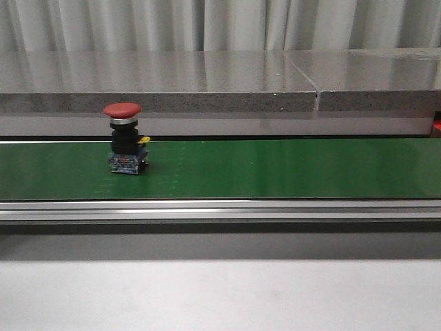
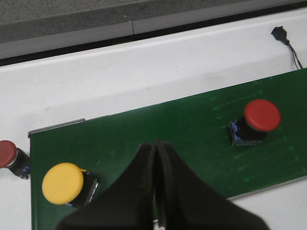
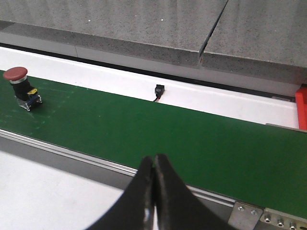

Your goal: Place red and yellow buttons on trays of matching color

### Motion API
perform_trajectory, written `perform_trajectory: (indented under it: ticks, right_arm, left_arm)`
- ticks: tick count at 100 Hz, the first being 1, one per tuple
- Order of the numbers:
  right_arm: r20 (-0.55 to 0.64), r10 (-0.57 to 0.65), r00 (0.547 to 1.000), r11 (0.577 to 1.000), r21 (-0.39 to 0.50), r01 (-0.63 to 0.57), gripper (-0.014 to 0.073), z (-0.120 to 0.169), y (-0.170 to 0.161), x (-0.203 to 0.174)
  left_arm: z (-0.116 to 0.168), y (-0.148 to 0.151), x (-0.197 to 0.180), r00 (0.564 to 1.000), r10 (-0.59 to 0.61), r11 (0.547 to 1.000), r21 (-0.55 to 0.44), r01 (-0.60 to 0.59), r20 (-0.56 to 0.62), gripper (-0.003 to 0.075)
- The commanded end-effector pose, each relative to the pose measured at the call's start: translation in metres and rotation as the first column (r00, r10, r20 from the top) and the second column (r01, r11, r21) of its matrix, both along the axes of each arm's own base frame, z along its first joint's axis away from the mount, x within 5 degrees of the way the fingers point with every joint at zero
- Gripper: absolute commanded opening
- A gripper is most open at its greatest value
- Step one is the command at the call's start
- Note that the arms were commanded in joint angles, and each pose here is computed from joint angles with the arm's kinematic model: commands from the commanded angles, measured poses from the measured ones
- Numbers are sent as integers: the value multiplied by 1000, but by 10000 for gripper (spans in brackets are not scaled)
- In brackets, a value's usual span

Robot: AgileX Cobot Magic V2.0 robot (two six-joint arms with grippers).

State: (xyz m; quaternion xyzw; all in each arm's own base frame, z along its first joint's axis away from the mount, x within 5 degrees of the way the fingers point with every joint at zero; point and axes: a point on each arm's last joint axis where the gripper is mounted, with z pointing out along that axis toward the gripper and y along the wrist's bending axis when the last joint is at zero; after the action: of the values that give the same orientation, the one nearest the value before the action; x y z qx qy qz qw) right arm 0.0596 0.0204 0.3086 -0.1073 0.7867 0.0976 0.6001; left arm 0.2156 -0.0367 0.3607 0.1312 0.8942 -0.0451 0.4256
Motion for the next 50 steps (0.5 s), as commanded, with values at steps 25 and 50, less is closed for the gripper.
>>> perform_trajectory:
  ticks: [25,50]
  right_arm:
    - [98,-4,995,1000,12,3,-66,25,1,5]
    - [63,117,991,993,1,-118,-66,54,17,28]
  left_arm:
    - [-6,7,-69,978,35,995,-95,-16,204,-21]
    - [-32,10,-108,972,42,989,-149,-7,233,-21]
